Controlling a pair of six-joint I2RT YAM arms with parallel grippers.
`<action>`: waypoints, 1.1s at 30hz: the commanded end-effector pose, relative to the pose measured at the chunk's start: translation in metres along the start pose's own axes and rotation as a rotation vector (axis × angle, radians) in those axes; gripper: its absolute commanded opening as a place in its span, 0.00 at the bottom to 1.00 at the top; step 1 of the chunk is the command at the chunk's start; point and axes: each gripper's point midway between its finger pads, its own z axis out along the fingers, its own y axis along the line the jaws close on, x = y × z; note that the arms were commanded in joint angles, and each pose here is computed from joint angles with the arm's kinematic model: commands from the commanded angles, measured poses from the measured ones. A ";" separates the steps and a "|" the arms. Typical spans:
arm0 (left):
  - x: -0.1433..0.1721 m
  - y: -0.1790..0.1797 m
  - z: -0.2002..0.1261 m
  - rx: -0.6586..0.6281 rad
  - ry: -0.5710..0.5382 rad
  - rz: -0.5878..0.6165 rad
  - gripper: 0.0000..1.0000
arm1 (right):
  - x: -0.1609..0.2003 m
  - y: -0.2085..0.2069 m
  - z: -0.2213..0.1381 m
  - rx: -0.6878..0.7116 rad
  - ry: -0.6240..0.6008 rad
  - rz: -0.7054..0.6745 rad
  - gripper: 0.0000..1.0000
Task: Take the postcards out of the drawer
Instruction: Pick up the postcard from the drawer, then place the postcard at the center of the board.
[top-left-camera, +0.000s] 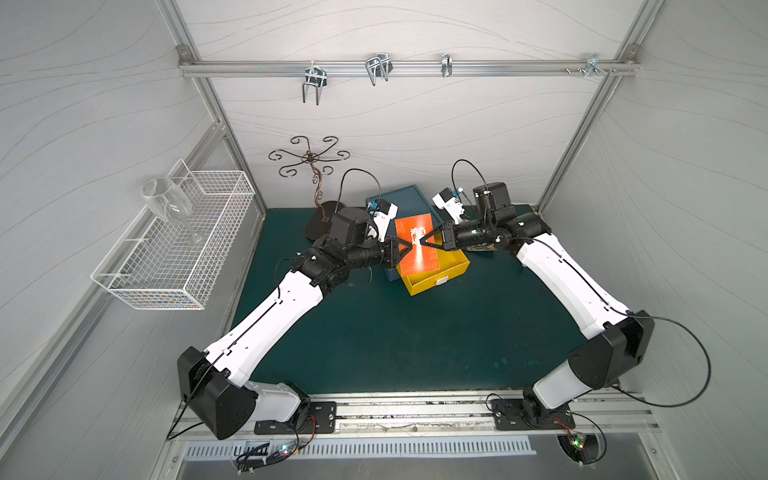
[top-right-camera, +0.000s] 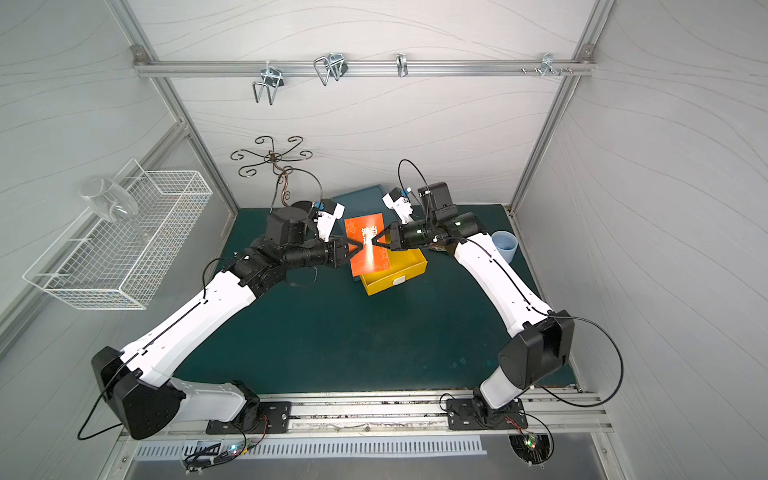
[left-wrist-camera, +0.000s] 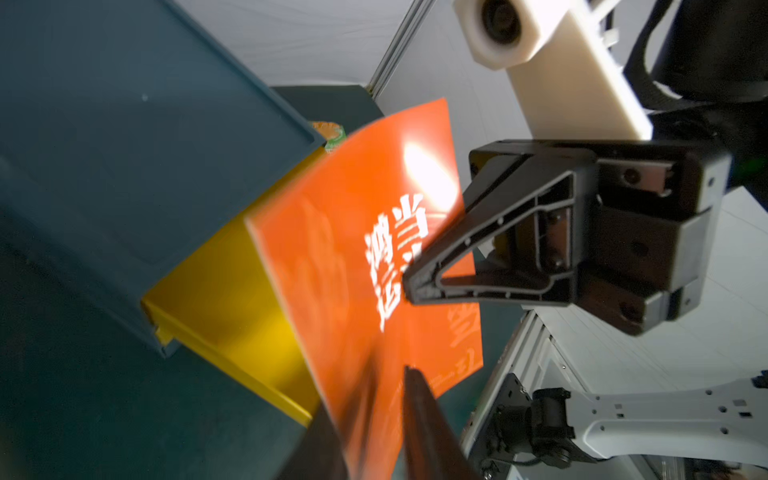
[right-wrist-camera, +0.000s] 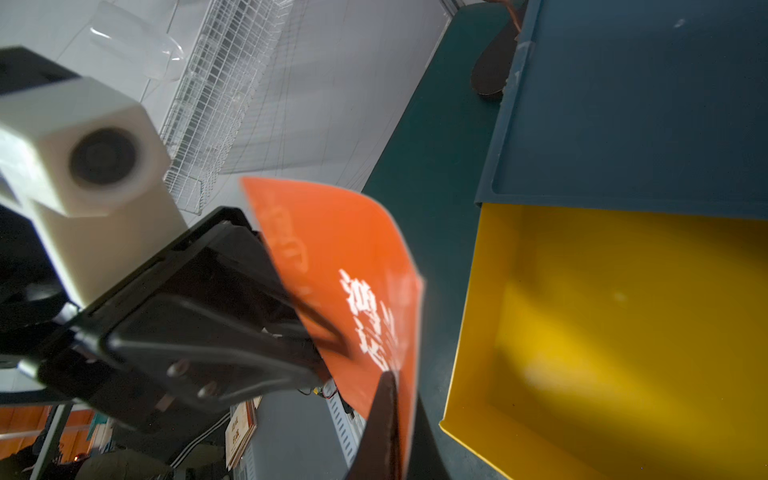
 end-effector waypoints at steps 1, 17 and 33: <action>-0.012 0.023 -0.036 -0.082 -0.076 -0.031 0.47 | -0.003 0.000 0.004 0.043 -0.019 0.018 0.00; 0.002 0.147 -0.186 -0.657 -0.369 -0.141 0.77 | 0.093 0.073 0.112 0.014 0.135 0.133 0.00; 0.037 0.154 -0.209 -0.740 -0.430 -0.123 0.83 | 0.224 0.061 0.225 0.306 0.352 0.220 0.00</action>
